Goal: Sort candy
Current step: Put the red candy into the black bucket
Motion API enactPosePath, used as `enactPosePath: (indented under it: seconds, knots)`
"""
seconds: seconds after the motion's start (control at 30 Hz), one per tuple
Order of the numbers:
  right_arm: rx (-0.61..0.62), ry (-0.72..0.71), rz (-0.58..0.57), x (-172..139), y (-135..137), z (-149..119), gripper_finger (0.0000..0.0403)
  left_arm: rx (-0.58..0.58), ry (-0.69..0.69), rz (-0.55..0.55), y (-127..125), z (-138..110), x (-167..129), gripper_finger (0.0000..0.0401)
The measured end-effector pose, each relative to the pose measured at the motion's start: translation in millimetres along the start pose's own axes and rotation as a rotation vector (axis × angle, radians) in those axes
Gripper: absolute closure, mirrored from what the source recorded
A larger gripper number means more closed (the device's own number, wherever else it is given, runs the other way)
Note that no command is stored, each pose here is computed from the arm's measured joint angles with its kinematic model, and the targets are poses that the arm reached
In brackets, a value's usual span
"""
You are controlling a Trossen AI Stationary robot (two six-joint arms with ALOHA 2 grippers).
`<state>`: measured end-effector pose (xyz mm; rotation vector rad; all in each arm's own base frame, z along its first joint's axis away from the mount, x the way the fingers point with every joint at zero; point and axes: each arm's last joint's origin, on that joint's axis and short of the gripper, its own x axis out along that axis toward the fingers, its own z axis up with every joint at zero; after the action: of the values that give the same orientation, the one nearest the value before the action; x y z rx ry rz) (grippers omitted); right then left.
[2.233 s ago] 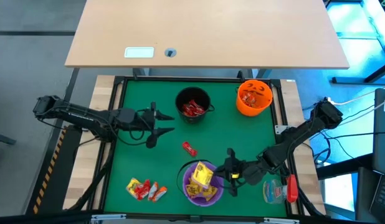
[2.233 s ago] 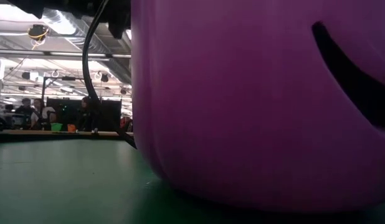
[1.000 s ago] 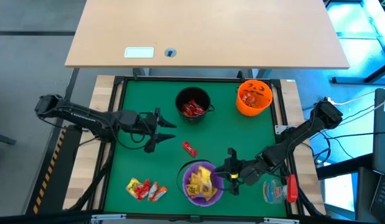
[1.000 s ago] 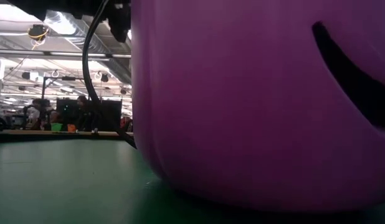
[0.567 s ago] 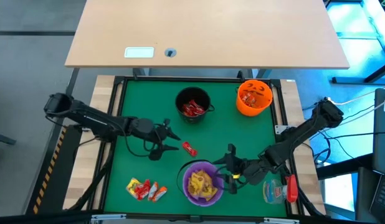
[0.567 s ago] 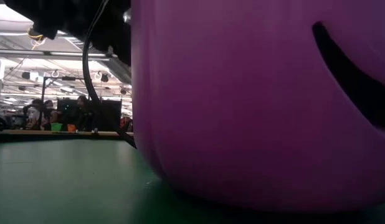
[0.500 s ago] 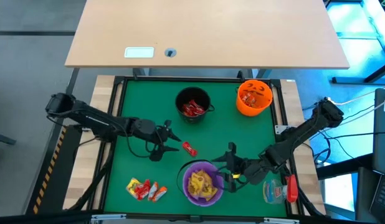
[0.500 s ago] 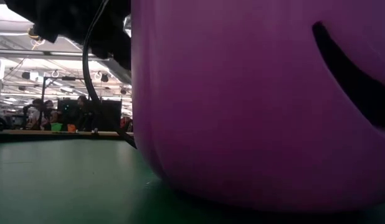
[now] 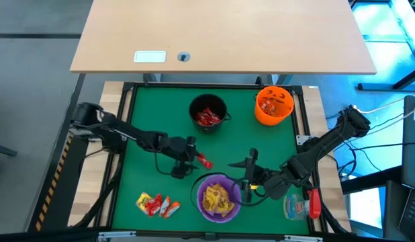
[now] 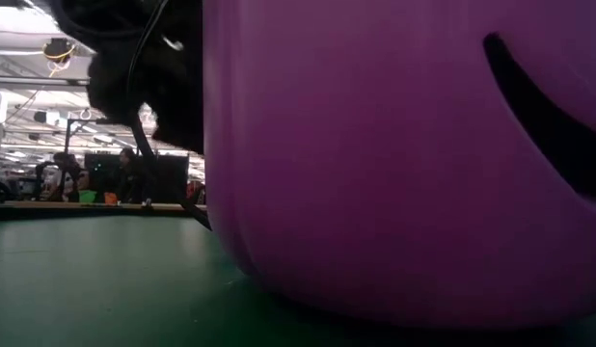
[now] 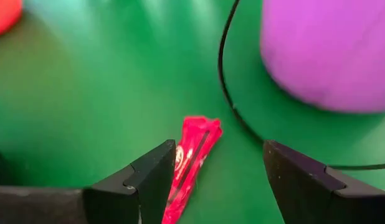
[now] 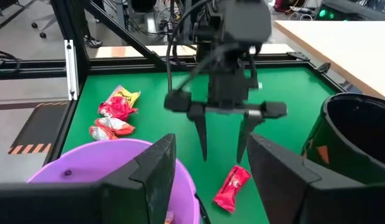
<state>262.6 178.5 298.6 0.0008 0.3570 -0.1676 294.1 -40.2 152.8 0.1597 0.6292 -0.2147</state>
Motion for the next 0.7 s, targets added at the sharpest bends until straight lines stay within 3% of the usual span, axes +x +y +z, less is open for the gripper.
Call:
enactPosePath:
  seconds: [0.27, 0.5, 0.7]
  knots:
    - [0.018, 0.009, -0.003, 0.0, -0.4, -1.2, 0.0205, 0.074, 0.169, 0.051, 4.1, -2.1, 25.8, 0.0165]
    - [0.016, 0.011, -0.003, 0.0, -0.5, -1.5, 0.0205, 0.047, 0.251, 0.098, 17.9, -10.5, 25.5, 0.0174]
    - [0.007, 0.015, -0.005, 0.0, -0.6, -1.9, 0.0205, 0.027, 0.313, 0.060, 20.1, -17.5, 23.5, 0.0193]
